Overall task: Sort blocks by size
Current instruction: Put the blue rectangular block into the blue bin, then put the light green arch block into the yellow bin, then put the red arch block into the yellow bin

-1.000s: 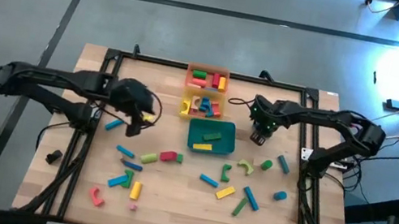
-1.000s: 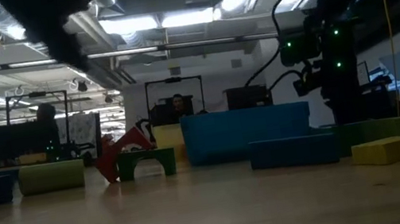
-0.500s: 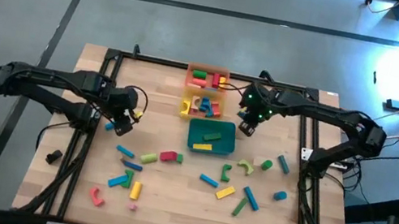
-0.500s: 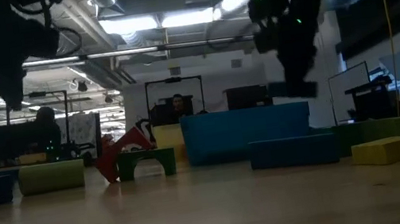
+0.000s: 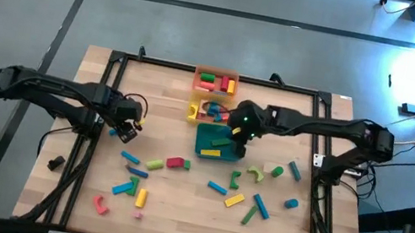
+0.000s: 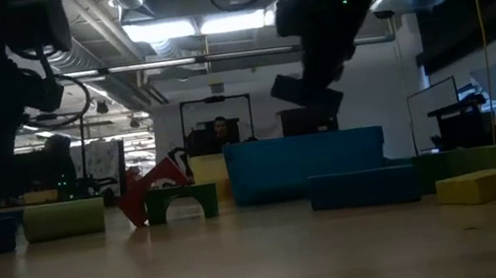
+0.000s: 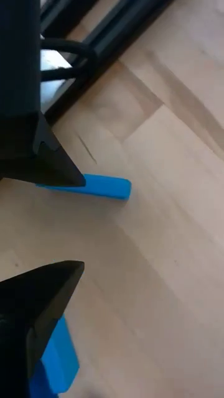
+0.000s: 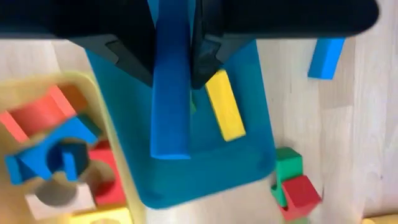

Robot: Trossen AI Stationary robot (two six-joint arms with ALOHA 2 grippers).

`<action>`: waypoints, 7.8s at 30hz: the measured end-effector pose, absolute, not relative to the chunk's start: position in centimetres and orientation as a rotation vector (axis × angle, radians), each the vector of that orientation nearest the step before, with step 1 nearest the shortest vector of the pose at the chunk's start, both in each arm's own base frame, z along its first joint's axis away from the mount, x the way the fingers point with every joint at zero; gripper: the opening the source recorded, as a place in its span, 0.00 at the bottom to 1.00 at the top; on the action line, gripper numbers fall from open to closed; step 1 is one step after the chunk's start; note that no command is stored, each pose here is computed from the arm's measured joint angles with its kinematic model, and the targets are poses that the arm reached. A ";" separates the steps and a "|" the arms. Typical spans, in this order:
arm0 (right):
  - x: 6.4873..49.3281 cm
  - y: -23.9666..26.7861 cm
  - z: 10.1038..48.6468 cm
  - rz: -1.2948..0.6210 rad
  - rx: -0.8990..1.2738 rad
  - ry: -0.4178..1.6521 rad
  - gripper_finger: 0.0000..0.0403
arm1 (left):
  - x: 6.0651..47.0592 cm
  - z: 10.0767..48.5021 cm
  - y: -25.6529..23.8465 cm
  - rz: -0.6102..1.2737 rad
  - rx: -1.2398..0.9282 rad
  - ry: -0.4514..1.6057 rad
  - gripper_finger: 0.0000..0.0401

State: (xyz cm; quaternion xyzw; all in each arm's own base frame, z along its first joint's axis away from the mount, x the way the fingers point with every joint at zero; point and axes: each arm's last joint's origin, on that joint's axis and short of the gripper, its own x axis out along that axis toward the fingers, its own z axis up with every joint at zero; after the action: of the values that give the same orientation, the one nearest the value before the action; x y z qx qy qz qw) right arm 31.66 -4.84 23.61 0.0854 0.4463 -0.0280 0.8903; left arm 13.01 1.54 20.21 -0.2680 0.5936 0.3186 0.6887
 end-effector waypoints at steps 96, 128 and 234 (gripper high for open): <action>22.6 -2.4 22.0 -0.289 0.524 1.352 0.45 | 29.8 20.1 3.3 0.324 -0.378 0.205 0.17; 25.4 6.0 16.8 -0.449 0.304 1.400 0.44 | 31.1 22.4 3.4 0.286 -0.137 0.156 0.42; 35.0 -10.5 28.5 -0.363 -0.297 0.992 0.24 | 27.4 15.6 -4.5 0.164 -0.184 0.941 0.42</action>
State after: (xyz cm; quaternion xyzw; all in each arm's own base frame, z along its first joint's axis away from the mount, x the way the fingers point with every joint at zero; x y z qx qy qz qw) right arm 35.05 -10.51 28.48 -0.1411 0.4714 -0.1725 0.8533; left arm 27.35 -4.55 15.64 -0.0886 0.4520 0.0790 0.8841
